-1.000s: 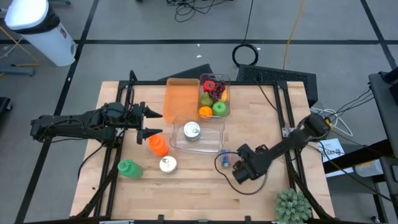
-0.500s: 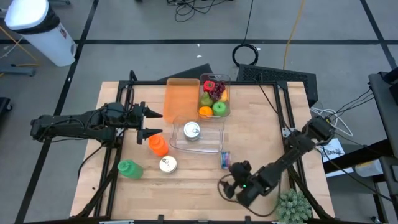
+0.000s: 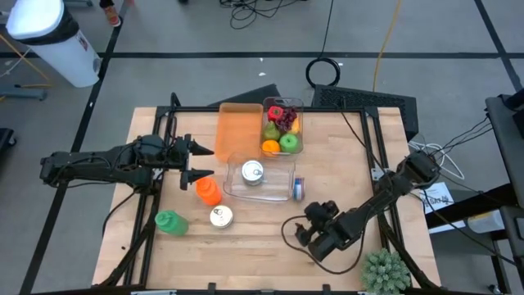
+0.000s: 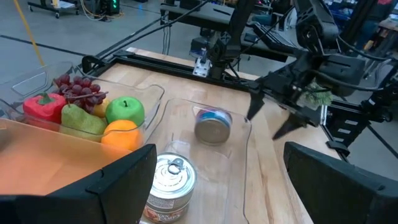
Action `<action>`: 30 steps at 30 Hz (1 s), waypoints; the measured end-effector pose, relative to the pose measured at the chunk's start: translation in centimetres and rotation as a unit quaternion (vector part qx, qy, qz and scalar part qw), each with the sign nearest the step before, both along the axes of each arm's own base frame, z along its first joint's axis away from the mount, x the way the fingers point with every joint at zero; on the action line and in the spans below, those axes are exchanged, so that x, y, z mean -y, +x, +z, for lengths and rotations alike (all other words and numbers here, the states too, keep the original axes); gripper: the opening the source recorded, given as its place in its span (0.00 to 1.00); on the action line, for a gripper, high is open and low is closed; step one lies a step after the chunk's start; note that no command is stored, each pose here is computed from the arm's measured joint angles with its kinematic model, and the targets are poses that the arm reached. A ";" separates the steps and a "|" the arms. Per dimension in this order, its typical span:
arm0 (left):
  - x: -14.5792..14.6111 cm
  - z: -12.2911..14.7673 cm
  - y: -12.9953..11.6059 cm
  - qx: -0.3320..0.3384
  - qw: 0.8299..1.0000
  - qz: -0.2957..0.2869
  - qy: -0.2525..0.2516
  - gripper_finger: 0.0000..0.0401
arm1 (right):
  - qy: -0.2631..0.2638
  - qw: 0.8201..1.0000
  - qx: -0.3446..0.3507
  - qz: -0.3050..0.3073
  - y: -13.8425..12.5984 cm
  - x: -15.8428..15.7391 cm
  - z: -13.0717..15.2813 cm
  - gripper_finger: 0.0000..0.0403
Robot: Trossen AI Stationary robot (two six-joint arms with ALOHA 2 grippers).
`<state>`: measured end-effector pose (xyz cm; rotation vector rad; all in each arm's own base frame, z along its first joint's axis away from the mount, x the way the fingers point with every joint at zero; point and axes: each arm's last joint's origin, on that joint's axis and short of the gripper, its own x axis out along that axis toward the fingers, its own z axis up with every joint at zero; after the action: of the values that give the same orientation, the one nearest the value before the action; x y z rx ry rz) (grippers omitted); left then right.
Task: Pick & Place Food Item
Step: Put the bottom blue pink tuna can into the bottom transparent bin
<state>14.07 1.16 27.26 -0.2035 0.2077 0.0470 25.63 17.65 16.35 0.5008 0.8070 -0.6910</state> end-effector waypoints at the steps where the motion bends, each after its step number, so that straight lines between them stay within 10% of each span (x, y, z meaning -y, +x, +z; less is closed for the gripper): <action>1: 0.0 0.0 0.0 0.000 1.000 0.000 0.000 0.90 | -0.013 1.000 0.002 -0.009 -0.3 0.1 0.1 0.94; 12: 0.0 0.0 0.0 0.000 1.000 0.000 0.000 0.90 | -0.120 0.989 0.041 -0.078 0.7 2.1 -1.1 0.94; 30: 0.0 0.0 0.0 0.000 1.000 0.000 0.000 0.90 | -0.133 0.984 0.034 -0.116 2.0 4.0 -2.4 0.94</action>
<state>14.07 1.17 27.26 -0.2038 0.2072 0.0477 27.59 13.65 13.95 0.3757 0.5861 -0.9774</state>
